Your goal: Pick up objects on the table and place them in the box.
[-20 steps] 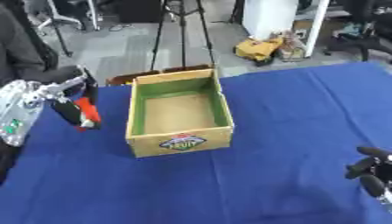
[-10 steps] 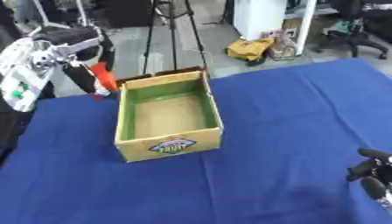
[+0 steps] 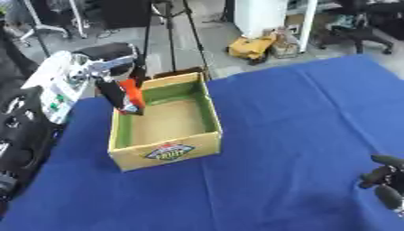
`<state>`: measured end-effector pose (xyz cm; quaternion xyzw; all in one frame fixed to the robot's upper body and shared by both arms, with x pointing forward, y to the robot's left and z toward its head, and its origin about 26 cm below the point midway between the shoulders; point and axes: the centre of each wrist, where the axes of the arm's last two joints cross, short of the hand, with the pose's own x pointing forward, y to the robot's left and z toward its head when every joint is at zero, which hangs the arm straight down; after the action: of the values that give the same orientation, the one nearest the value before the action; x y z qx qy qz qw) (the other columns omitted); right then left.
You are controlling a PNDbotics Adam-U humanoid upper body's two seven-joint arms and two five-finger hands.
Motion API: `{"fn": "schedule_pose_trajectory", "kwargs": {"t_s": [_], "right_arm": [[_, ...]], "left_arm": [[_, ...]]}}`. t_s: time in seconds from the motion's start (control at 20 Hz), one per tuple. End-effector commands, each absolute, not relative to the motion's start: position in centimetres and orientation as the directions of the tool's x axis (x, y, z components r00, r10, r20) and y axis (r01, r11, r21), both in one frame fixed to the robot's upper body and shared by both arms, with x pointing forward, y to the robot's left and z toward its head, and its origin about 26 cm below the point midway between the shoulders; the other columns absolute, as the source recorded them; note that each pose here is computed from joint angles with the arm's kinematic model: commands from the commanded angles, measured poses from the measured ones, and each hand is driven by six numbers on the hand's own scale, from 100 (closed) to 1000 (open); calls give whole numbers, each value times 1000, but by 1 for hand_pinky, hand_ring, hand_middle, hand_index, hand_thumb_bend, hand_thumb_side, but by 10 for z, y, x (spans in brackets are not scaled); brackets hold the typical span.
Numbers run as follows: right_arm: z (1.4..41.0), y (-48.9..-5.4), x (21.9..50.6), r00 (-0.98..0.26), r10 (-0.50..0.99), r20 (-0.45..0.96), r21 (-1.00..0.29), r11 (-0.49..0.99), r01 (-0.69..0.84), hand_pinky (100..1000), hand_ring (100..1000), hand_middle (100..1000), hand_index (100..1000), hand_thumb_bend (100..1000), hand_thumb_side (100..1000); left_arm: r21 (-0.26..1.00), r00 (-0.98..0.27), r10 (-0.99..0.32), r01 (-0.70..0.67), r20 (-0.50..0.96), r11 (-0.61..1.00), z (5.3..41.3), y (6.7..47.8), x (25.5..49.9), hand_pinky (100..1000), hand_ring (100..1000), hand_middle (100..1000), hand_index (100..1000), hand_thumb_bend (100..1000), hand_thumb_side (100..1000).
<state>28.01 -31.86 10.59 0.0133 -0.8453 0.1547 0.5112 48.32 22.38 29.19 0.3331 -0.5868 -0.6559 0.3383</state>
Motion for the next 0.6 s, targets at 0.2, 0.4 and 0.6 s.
{"fn": "schedule_pose_trajectory", "kwargs": {"t_s": [0.2, 0.4, 0.6], "right_arm": [[114, -320, 281, -497, 151, 855, -273, 944, -184, 824, 586, 548, 832, 541, 442], [114, -319, 282, -501, 149, 853, -273, 944, -185, 824, 585, 548, 832, 542, 442], [114, -319, 282, -506, 148, 850, -274, 944, -185, 825, 585, 548, 832, 542, 443]], "left_arm": [[993, -527, -849, 69, -47, -97, 284, 229, 485, 100, 100, 100, 186, 470, 100], [990, -515, -857, 112, -17, -87, 266, 232, 488, 100, 100, 100, 191, 445, 100], [988, -504, -863, 138, 5, -74, 251, 236, 490, 100, 100, 100, 195, 432, 100]]}}
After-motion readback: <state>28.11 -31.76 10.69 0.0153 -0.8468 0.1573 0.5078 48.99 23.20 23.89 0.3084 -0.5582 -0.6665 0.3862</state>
